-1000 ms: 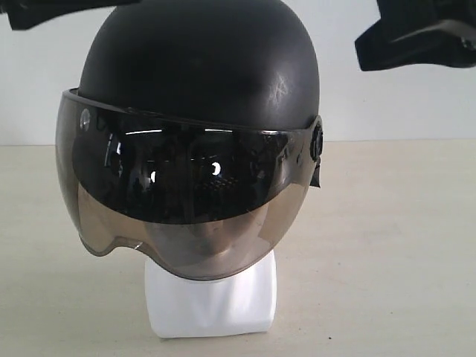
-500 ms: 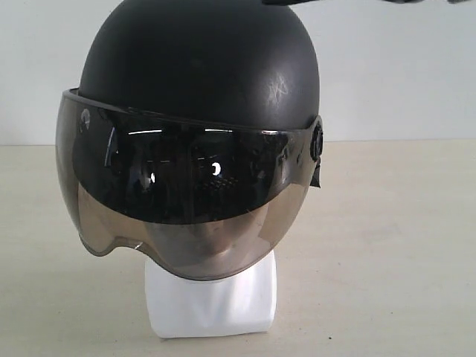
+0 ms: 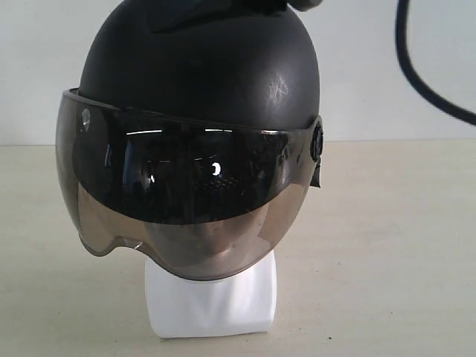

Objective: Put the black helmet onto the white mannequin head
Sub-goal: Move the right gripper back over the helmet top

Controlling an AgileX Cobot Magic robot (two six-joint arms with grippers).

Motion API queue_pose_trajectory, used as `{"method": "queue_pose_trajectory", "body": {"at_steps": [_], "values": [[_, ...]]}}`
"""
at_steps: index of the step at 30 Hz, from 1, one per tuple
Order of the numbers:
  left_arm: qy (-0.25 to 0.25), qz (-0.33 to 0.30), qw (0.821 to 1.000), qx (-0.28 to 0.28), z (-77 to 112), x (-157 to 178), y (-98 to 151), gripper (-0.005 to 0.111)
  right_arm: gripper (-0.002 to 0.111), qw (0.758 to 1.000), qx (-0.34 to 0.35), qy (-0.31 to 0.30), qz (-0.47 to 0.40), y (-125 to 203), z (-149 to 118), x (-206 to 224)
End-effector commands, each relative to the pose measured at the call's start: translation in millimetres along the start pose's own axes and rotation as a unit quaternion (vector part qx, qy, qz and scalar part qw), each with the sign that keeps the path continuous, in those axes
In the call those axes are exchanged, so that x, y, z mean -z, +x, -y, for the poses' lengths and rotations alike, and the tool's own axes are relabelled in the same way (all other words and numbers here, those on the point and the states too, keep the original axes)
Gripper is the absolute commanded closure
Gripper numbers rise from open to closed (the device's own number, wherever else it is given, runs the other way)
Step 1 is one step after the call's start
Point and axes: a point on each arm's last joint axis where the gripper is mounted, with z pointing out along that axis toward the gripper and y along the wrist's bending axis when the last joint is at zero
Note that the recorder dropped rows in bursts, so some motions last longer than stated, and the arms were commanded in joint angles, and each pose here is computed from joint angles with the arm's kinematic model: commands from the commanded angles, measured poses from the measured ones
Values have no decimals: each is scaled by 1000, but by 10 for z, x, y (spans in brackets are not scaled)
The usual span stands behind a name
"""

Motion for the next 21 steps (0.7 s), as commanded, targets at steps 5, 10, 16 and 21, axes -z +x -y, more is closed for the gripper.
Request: {"method": "queue_pose_trajectory", "body": {"at_steps": [5, 10, 16, 21], "values": [[12, 2, 999, 31, 49, -33, 11, 102, 109, 999, 16, 11, -34, -9, -137, -230], [30, -6, 999, 44, 112, -133, 123, 102, 109, 998, -3, 55, -35, -8, -60, -217], [36, -13, 998, 51, 135, -168, 237, 102, 109, 998, -5, 55, -38, -1, -57, -225], [37, -14, 998, 53, 138, -172, 261, 102, 109, 996, -15, 50, -69, 65, -45, -324]]}}
